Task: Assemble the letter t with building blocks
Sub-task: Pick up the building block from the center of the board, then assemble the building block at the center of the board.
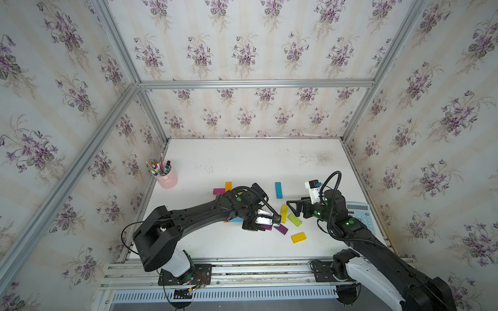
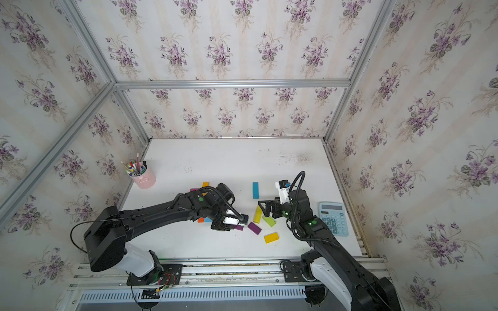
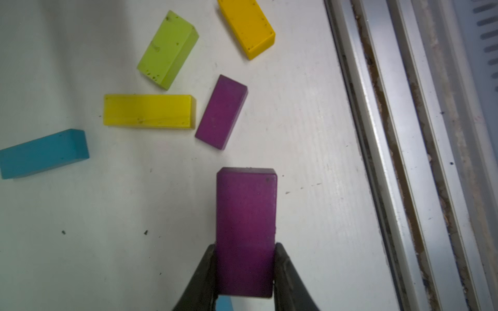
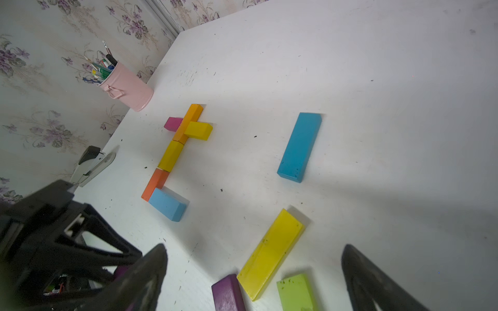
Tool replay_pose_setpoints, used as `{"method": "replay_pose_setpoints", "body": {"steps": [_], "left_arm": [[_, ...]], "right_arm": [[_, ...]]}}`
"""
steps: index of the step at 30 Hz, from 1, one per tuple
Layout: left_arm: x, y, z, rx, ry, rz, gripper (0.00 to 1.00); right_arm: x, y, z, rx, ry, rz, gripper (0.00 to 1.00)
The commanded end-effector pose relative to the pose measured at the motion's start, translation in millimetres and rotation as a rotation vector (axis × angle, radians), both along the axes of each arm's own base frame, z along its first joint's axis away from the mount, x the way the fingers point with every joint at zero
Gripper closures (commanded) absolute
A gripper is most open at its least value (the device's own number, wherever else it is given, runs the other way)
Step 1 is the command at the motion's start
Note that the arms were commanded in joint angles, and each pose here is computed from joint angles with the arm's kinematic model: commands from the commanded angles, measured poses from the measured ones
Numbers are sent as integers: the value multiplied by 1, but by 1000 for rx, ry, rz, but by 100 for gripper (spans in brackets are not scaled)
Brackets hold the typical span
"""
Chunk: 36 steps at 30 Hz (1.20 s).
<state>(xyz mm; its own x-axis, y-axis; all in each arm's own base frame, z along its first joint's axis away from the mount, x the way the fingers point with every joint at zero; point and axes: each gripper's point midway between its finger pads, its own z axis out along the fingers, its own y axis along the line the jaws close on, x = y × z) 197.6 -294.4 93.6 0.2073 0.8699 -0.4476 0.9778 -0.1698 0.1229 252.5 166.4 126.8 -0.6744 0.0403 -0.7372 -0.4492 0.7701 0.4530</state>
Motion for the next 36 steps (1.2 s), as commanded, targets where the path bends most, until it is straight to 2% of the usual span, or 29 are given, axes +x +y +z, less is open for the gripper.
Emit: {"method": "replay_pose_setpoints", "body": {"steps": [1, 4, 8, 13, 15, 19, 25, 29, 36], "left_arm": [[23, 6, 7, -19, 22, 37, 74], [55, 6, 15, -85, 58, 131, 74], [84, 5, 14, -97, 71, 207, 74], [113, 5, -1, -58, 87, 289, 74], [123, 3, -5, -51, 88, 326, 74], [139, -6, -10, -65, 92, 355, 73], [154, -9, -20, -20, 116, 336, 73], [162, -10, -24, 1, 119, 323, 73], [167, -10, -33, 31, 121, 306, 73]], "right_arm": [[13, 13, 12, -18, -80, 83, 0], [25, 19, 15, -56, -107, 130, 0], [30, 28, 18, -78, -193, 206, 0], [3, 48, 46, -27, -438, 428, 0], [1, 48, 45, -60, -468, 450, 0], [-5, 54, 29, -81, -423, 501, 2], [7, 52, 1, -145, -306, 471, 3], [13, 45, -1, -181, -299, 404, 2], [8, 42, 5, -141, -263, 362, 2]]}}
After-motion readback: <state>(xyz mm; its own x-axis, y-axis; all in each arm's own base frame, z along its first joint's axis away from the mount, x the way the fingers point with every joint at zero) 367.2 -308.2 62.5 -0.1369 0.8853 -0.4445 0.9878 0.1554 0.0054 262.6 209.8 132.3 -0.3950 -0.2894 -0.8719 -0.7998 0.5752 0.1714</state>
